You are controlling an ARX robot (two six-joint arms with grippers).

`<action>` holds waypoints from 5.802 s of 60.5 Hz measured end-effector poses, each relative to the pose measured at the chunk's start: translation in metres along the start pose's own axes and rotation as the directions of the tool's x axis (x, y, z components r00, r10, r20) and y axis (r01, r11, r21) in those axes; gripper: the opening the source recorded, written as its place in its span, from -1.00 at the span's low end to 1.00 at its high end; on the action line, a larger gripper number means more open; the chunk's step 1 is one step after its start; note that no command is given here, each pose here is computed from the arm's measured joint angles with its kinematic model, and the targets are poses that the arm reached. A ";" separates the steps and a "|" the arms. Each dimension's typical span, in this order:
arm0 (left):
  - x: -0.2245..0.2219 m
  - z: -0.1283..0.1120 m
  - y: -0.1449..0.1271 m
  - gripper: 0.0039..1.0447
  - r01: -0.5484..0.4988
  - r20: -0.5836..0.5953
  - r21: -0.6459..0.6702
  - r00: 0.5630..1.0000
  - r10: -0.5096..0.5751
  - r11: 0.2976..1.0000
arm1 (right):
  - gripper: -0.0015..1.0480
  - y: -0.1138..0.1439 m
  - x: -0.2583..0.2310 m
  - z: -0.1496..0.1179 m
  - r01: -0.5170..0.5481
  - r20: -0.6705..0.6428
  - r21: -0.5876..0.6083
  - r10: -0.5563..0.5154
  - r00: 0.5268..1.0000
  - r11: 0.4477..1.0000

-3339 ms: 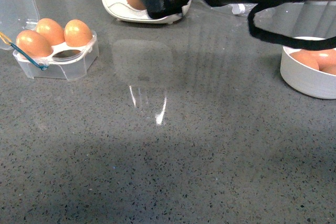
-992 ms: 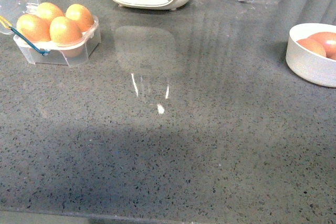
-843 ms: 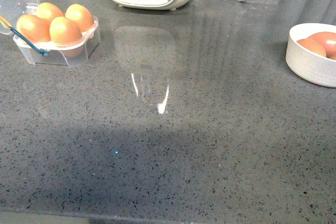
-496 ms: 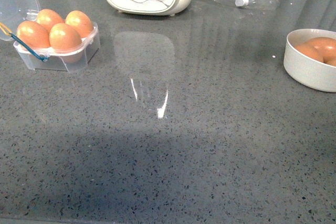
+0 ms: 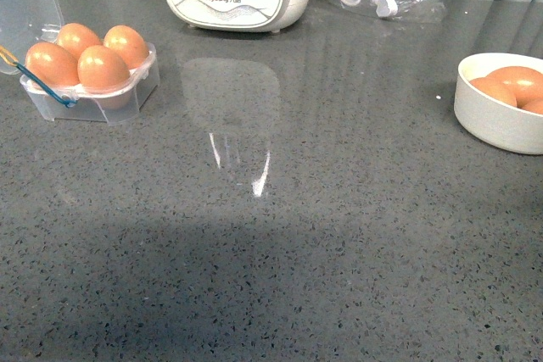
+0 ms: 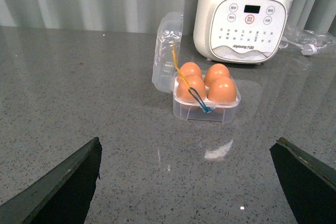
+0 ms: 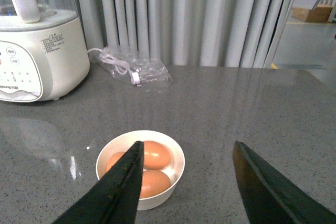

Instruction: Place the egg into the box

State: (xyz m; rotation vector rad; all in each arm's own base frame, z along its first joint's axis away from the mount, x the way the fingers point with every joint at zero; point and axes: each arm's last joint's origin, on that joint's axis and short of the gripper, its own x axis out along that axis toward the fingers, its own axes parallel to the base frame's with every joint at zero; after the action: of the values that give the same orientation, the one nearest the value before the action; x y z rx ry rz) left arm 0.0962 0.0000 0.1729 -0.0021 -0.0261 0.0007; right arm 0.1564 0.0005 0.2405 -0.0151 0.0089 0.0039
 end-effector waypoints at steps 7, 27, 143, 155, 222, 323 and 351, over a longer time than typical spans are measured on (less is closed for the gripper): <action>0.000 0.000 0.000 0.87 0.000 0.000 0.000 1.000 0.000 1.000 | -0.46 0.000 -0.009 -0.012 0.002 0.013 0.004 -0.002 1.000 1.000; 0.000 0.000 0.000 0.87 0.000 0.000 0.000 1.000 0.000 1.000 | -0.94 0.001 -0.028 -0.047 0.002 0.005 0.005 -0.002 1.000 1.000; 0.000 0.000 0.000 0.87 0.000 0.000 0.000 1.000 0.000 1.000 | 0.61 0.001 -0.058 -0.076 0.002 0.011 0.005 -0.002 1.000 1.000; 0.000 0.000 0.000 0.87 0.000 0.000 0.000 1.000 0.000 1.000 | 0.85 0.001 -0.058 -0.076 0.002 0.011 0.007 -0.002 1.000 1.000; 0.113 0.046 0.058 0.87 -0.208 -0.225 -0.065 0.956 0.189 0.976 | 0.86 0.001 -0.058 -0.076 0.002 0.011 0.008 -0.002 1.000 1.000; 0.148 0.110 -0.084 0.87 0.317 -0.193 0.059 0.934 -0.300 0.947 | 0.86 0.001 -0.058 -0.076 0.002 0.011 0.008 -0.002 1.000 1.000; 0.072 0.128 -0.056 0.87 0.238 -0.209 0.126 0.955 -0.209 0.963 | 0.86 0.001 -0.058 -0.076 0.002 0.011 0.008 -0.002 1.000 1.000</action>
State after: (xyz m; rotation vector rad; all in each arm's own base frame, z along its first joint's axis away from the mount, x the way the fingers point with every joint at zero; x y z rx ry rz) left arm 0.1644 -0.0556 0.3029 0.1520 0.1692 -0.2254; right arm 0.0976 0.0002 0.1654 -0.0067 -0.0025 0.0023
